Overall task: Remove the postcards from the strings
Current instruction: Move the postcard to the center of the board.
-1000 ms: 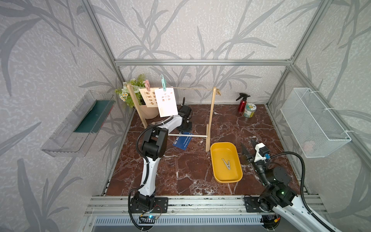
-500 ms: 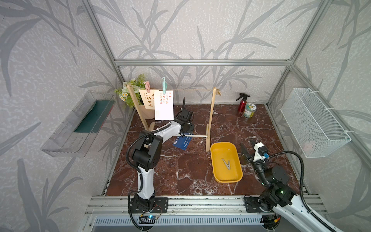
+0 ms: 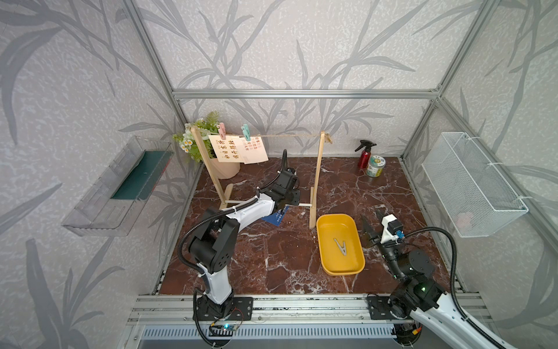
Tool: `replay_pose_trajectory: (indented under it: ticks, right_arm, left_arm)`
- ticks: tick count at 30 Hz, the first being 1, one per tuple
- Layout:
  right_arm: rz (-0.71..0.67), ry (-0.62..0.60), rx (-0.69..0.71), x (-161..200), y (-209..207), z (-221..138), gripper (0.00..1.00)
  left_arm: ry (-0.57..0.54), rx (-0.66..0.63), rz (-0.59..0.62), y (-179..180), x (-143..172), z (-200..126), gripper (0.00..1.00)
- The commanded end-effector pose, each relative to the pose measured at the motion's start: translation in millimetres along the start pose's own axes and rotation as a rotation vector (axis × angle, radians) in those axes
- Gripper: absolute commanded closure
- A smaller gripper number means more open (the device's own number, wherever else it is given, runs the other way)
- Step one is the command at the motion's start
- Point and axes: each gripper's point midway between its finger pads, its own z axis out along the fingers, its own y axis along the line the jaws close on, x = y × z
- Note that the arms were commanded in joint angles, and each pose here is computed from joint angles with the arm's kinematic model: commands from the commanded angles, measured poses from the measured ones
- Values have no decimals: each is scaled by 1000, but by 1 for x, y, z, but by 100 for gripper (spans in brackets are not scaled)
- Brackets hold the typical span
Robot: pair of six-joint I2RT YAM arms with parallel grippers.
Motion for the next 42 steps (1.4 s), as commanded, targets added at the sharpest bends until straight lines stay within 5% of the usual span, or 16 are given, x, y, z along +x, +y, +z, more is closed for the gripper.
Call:
replay_pose_trajectory:
  ticks: [1,6,12,21,26,42]
  right_arm:
    - [22,-27,26,-3,-5,0,42]
    - [26,-16,25,2,-4,1,42]
    - [28,-10,20,4,-2,4,42]
    - [40,0,6,2,1,5,42]
    - [37,-14,16,0,-2,1,42]
    - [15,-12,23,-2,-3,4,41]
  left_arm:
    - [-79,-24,-32,1,-3,-22,53]
    - [-69,-110,-80,34,33,-38,44]
    - [60,-160,-130,70,70,-42,13]
    - [231,-220,-83,87,94,-21,19]
    - [271,-239,-79,94,98,-8,44]
    - [311,-300,-52,101,96,22,43]
